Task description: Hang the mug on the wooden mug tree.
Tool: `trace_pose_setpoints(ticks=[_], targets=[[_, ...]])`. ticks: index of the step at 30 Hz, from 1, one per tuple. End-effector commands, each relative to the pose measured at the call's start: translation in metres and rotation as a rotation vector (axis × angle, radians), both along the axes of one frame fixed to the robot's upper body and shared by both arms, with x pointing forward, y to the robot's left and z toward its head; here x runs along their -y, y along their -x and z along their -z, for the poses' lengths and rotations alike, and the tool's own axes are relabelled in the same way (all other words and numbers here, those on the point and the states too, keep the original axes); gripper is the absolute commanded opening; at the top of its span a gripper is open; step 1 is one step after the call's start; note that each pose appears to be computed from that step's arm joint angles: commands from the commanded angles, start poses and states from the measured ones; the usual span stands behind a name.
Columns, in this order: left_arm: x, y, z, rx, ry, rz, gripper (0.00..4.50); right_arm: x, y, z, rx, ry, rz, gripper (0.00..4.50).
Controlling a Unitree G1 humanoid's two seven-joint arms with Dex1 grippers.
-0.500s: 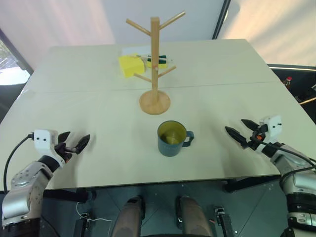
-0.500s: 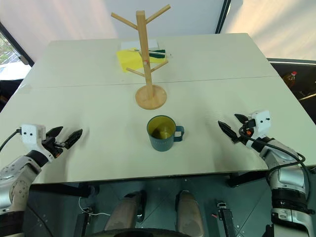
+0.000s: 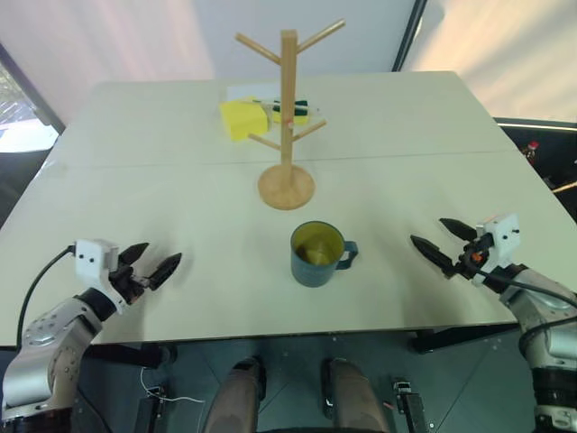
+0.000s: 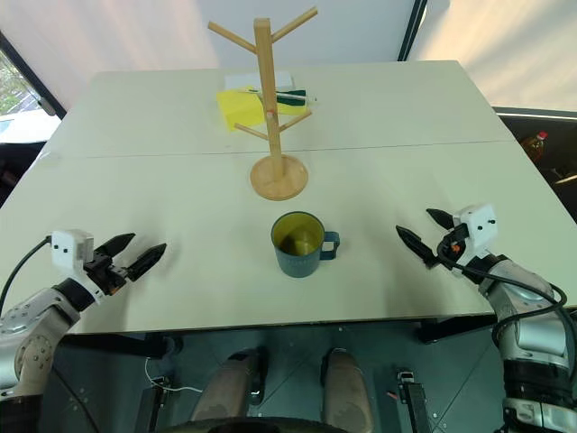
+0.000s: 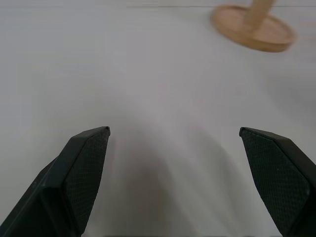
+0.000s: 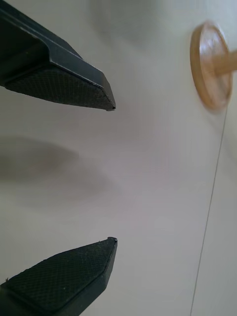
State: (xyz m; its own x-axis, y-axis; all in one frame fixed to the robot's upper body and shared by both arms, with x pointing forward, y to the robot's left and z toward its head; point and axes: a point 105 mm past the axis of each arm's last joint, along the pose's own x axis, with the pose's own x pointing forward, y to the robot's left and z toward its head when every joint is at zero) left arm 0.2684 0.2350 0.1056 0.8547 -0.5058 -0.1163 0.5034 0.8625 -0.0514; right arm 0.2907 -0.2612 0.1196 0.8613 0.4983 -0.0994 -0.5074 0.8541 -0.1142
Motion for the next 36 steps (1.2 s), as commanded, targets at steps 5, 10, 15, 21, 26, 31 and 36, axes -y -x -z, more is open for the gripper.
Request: trace_pose_setpoints(ticks=[5, 10, 15, 21, 26, 31, 36], targets=[[0.082, 0.033, -0.015, 0.044, -0.056, 0.489, 4.5, -0.059, 0.037, -0.008, 0.027, -0.042, -0.155, 4.29], [0.114, 0.05, -0.02, 0.058, -0.076, 0.695, 4.5, -0.088, 0.041, 0.005, 0.042, -0.073, -0.13, 4.29], [0.124, 0.054, -0.023, 0.079, -0.088, 0.763, 4.5, -0.095, 0.035, 0.014, 0.056, -0.091, -0.083, 4.29], [0.124, 0.051, -0.023, 0.099, -0.101, 0.762, 4.5, -0.1, 0.032, 0.022, 0.059, -0.091, -0.081, 4.29], [0.124, 0.053, -0.023, 0.122, -0.115, 0.773, 4.5, -0.101, 0.029, 0.029, 0.059, -0.084, -0.075, 4.29], [0.124, 0.054, -0.023, 0.127, -0.121, 0.775, 4.5, -0.102, 0.023, 0.031, 0.065, -0.078, -0.069, 4.29], [0.123, 0.053, -0.023, 0.134, -0.126, 0.762, 4.5, -0.108, 0.014, 0.032, 0.074, -0.083, -0.07, 4.06]])
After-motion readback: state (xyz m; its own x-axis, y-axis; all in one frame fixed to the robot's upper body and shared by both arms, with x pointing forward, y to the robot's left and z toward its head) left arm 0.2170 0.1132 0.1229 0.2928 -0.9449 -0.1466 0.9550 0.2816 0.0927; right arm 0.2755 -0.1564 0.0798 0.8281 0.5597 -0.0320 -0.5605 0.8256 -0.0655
